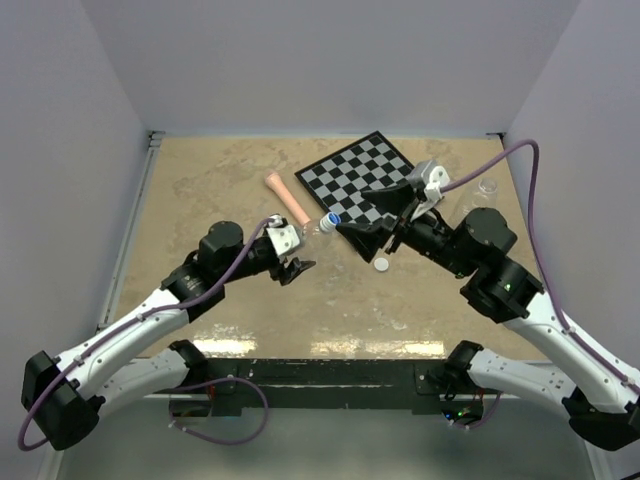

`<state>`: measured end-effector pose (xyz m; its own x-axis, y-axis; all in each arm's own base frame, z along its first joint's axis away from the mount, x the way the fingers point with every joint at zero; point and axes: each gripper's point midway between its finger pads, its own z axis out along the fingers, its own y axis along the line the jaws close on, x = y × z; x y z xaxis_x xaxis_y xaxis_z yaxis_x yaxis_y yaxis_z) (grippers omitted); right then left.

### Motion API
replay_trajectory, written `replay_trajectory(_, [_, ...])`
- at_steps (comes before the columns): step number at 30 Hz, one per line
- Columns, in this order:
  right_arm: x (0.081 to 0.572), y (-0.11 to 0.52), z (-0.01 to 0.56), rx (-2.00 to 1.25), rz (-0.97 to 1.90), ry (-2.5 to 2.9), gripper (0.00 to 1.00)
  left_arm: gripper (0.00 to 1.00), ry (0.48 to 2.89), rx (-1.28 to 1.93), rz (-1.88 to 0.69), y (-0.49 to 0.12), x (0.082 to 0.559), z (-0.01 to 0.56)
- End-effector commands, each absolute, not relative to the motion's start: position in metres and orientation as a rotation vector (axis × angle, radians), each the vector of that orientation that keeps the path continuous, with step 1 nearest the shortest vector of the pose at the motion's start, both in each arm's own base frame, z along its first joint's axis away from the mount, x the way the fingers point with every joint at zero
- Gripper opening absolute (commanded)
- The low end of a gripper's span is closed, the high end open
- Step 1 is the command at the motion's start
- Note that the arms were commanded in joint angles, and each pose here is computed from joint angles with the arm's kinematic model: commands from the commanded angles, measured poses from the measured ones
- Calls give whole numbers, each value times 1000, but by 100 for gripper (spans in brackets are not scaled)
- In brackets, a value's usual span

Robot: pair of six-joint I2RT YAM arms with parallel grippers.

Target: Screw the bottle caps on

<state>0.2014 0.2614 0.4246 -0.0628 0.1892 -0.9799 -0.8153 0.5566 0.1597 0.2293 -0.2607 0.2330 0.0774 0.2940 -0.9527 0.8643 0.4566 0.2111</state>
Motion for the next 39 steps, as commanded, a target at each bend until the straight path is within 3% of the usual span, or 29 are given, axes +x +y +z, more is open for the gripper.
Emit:
replay_trajectory(1, [185,256,441,-705,856,1198,87,0,1330,1145,-807,-269,196,277])
replay_trajectory(15, [135,283,417,-1132,929,978,76,0,1191,1258,-995,-276,163,287])
replay_trajectory(39, [131,307,392,-1244,1059,982,58,0,1105,1308,-1061,-277,146,290])
